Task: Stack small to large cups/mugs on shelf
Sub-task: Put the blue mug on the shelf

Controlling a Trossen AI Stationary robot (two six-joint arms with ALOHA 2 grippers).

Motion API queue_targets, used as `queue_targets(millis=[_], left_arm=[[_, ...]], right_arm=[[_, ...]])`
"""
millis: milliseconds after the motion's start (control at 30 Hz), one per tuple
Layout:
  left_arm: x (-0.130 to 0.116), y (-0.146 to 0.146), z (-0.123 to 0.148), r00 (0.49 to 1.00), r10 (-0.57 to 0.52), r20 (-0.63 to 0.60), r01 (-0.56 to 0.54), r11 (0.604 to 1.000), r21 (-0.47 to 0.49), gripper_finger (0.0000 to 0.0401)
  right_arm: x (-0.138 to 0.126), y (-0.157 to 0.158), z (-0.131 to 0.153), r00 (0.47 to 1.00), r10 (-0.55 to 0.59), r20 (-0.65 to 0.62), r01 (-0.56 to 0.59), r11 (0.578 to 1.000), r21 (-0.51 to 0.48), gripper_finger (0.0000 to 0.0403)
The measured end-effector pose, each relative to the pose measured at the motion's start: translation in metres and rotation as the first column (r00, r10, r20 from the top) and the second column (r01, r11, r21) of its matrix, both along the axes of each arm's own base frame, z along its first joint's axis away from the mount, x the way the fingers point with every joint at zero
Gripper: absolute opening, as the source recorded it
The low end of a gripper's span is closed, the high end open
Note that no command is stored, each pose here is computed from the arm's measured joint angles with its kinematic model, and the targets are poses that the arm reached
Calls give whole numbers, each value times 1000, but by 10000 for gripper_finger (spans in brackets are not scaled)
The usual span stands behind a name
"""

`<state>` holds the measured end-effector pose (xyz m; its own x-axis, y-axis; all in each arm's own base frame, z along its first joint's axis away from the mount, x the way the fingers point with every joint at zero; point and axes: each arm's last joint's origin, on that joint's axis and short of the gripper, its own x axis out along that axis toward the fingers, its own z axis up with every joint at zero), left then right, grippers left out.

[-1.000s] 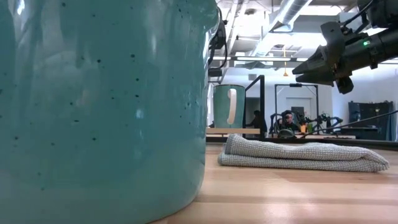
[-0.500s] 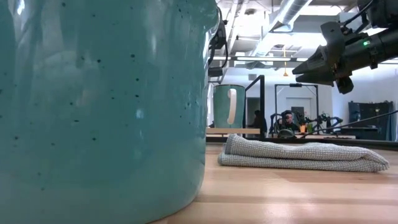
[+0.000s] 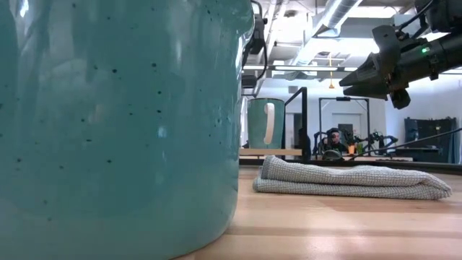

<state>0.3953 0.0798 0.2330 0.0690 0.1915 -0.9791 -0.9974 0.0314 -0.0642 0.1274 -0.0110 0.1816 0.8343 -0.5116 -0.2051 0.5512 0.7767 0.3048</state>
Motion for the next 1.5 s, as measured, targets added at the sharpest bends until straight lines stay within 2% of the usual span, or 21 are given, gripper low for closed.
queue_targets(millis=[100, 267, 367, 500, 633, 800, 1000, 1133, 1333, 1500], left_arm=[[1, -13, 0, 999, -41, -13, 41, 999, -14, 133], [4, -39, 0, 995, -99, -19, 99, 995, -9, 195], [2, -56, 2, 994, -98, -41, 99, 995, 29, 226], [-2, -85, 13, 991, -136, -16, 137, 988, 78, 248], [-10, -118, 28, 989, -143, 46, 138, 985, 101, 254], [-28, -159, 56, 973, -153, 174, 119, 974, 191, 254], [-48, -203, 85, 905, -282, 319, 160, 920, 358, 254], [-56, -224, 92, 863, -335, 377, 167, 895, 414, 254], [-63, -248, 96, 822, -358, 443, 159, 891, 425, 254], [-69, -269, 97, 775, -442, 453, 286, 883, 372, 253]], right_arm=[[0, 0, 0, 1000, 0, 0, 0, 1000, 0, 173], [0, 0, 0, 1000, 0, 0, 0, 1000, 0, 173], [0, 0, 0, 1000, 0, 0, 0, 1000, 0, 173], [0, 0, 0, 1000, 0, 0, 0, 1000, 0, 173], [0, 0, 0, 1000, 0, 0, 0, 1000, 0, 173], [0, 0, 0, 1000, 3, -6, -3, 1000, -11, 173], [0, 0, 0, 1000, 3, -4, -3, 1000, -12, 173], [0, 0, 2, 1000, 3, 16, -3, 1000, -12, 173], [0, 0, 2, 1000, 5, 16, -5, 1000, -12, 173], [1, 0, 2, 1000, 4, 16, -4, 1000, -12, 173]])
